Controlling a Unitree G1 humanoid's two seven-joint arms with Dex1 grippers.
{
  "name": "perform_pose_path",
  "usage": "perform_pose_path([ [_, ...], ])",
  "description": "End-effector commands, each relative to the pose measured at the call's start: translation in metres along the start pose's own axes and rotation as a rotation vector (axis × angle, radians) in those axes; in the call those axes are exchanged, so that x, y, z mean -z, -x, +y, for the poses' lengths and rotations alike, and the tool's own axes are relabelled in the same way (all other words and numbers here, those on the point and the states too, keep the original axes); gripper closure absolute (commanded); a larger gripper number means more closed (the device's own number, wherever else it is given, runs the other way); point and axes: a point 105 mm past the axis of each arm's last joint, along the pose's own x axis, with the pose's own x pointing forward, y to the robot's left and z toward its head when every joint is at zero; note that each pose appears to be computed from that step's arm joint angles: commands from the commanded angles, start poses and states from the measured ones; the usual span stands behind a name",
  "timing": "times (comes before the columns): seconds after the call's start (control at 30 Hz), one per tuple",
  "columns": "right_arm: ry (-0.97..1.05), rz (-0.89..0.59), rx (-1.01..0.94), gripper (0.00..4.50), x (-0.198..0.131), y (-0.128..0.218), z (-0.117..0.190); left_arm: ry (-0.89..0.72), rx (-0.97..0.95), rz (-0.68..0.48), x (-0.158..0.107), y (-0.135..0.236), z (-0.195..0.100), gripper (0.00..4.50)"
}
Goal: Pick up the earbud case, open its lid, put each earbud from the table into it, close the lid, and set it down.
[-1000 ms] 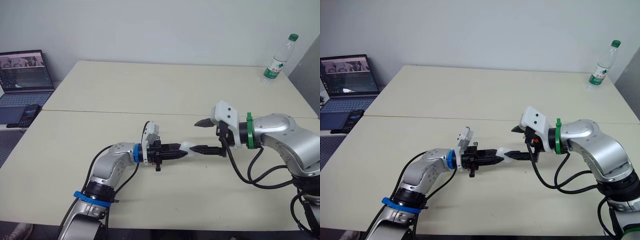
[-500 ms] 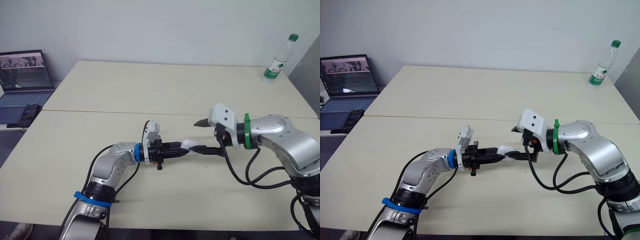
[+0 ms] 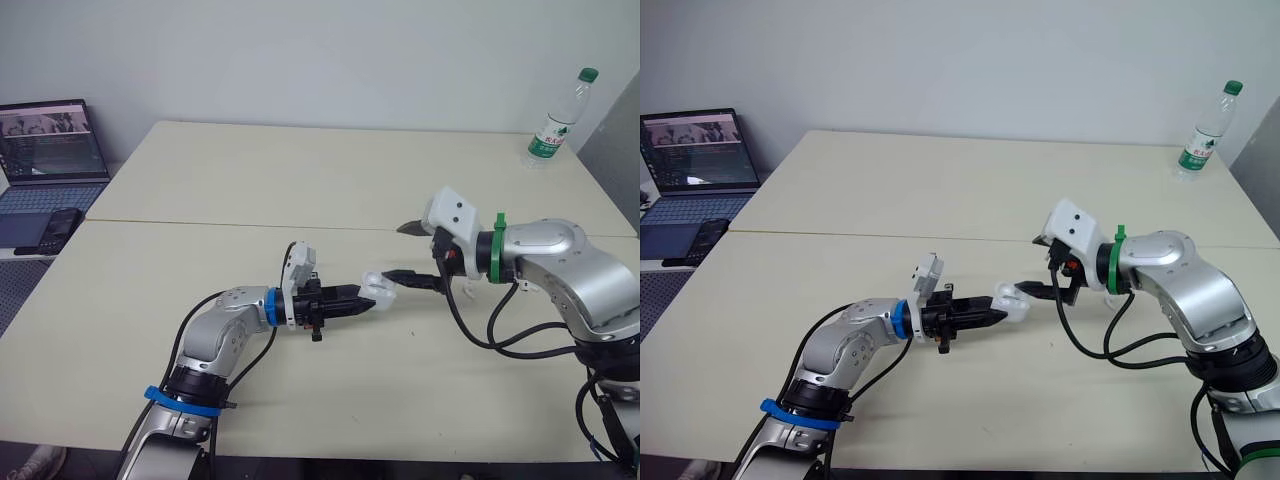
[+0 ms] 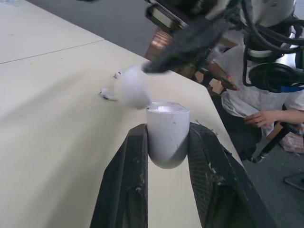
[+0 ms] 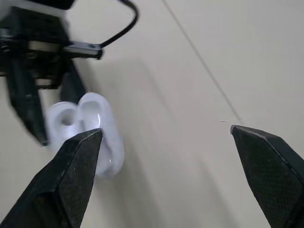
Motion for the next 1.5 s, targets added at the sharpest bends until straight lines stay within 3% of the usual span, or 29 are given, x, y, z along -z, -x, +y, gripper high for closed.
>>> perform_pose_path([
  [0.03,0.030,-0.070,0.065,0.00,-0.021,0.011,-0.012,-0.042,0.040,-0.024,-0.011,-0.002,-0.008,3.70],
  [0.23,-0.025,-0.098,0.145,0.00,-0.022,0.023,-0.027,-0.064,0.022,-0.035,-0.015,-0.001,-0.006,3.70],
  [0.33,-0.180,0.024,0.269,0.00,0.015,0.046,-0.054,-0.121,-0.022,-0.033,-0.017,0.004,-0.004,3.70],
  [0.47,-0.318,0.181,0.352,0.00,0.051,0.062,-0.066,-0.174,-0.055,-0.024,-0.017,0.007,-0.005,3.70],
  [0.7,-0.542,0.419,0.394,0.00,0.094,0.069,-0.066,-0.219,-0.075,-0.014,-0.017,0.007,-0.011,3.70],
  [1.1,-0.763,0.677,0.347,0.00,0.122,0.062,-0.050,-0.206,-0.097,-0.024,-0.014,0.007,-0.010,3.70],
  [1.5,-0.812,0.750,0.326,0.00,0.126,0.041,-0.055,-0.192,-0.133,-0.038,-0.009,0.010,-0.012,3.70],
])
